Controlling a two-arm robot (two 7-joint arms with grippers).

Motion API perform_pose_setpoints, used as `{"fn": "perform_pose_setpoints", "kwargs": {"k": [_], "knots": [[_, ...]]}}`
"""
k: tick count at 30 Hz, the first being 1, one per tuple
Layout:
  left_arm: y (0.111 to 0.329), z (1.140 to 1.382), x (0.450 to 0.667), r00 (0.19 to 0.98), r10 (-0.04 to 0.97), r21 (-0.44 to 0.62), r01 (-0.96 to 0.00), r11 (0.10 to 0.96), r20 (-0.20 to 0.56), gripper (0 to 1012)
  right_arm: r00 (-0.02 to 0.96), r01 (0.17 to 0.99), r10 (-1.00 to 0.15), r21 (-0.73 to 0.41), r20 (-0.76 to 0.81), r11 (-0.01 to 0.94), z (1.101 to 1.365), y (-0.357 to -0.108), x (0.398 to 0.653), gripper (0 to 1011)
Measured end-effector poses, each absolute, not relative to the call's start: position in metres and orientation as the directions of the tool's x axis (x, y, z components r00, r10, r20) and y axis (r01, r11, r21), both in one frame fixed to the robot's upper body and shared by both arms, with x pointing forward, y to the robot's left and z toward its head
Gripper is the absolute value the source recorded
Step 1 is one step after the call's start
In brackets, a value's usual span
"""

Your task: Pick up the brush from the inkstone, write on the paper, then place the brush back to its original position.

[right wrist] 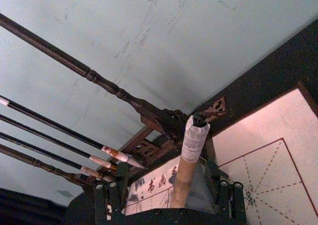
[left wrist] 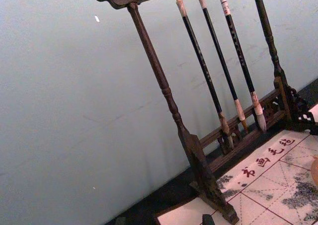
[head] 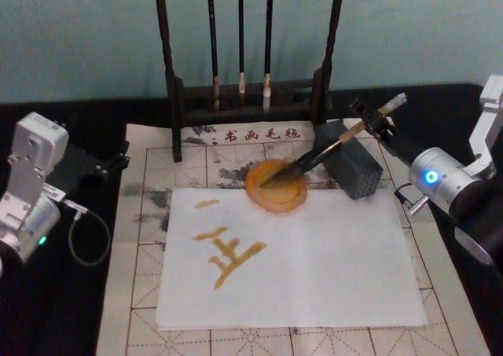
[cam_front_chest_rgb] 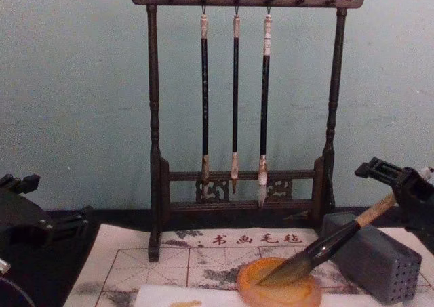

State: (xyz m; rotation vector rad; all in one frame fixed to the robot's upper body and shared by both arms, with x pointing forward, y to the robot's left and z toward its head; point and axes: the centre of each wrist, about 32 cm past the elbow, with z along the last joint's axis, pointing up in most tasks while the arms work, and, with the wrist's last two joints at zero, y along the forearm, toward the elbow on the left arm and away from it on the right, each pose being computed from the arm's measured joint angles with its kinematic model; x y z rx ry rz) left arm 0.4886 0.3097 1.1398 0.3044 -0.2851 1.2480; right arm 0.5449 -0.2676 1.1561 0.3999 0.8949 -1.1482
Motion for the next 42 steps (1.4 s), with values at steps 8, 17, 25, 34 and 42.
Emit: {"fn": "perform_pose_setpoints", "kwargs": {"k": [8,17,25,34,42], "knots": [[0.3097,1.1398,0.4886,0.292,0.88,0.07,-0.955,0.287,0.374,1001,0.129,0.906,-0.617,-0.161,-0.777,0.392,1.1554,-0.2665,0.5452,1002],[0.3097,1.1397,0.4886,0.292,0.88,0.07,-0.955,0.287,0.374,1001,0.128,0.906,-0.617,-0.162,-0.777,0.391,1.1554,-0.2668,0.5451,1002],[0.3097,1.1398,0.4886,0.292,0.88,0.07,-0.955,0.287,0.374,1001,0.127,0.907,-0.616,-0.161,-0.777,0.39,1.1556,-0.267,0.545,953],[0.3097,1.1398,0.4886,0.292,0.88,0.07,-0.955,0.287,0.374,1001,0.127,0.907,-0.615,-0.16,-0.778,0.39,1.1557,-0.2669,0.5449,716],[0.3097,1.1398,0.4886,0.292,0.88,0.07,-0.955,0.287,0.374,1001,0.127,0.907,-0.615,-0.161,-0.778,0.39,1.1556,-0.2669,0.5448,470]]}}
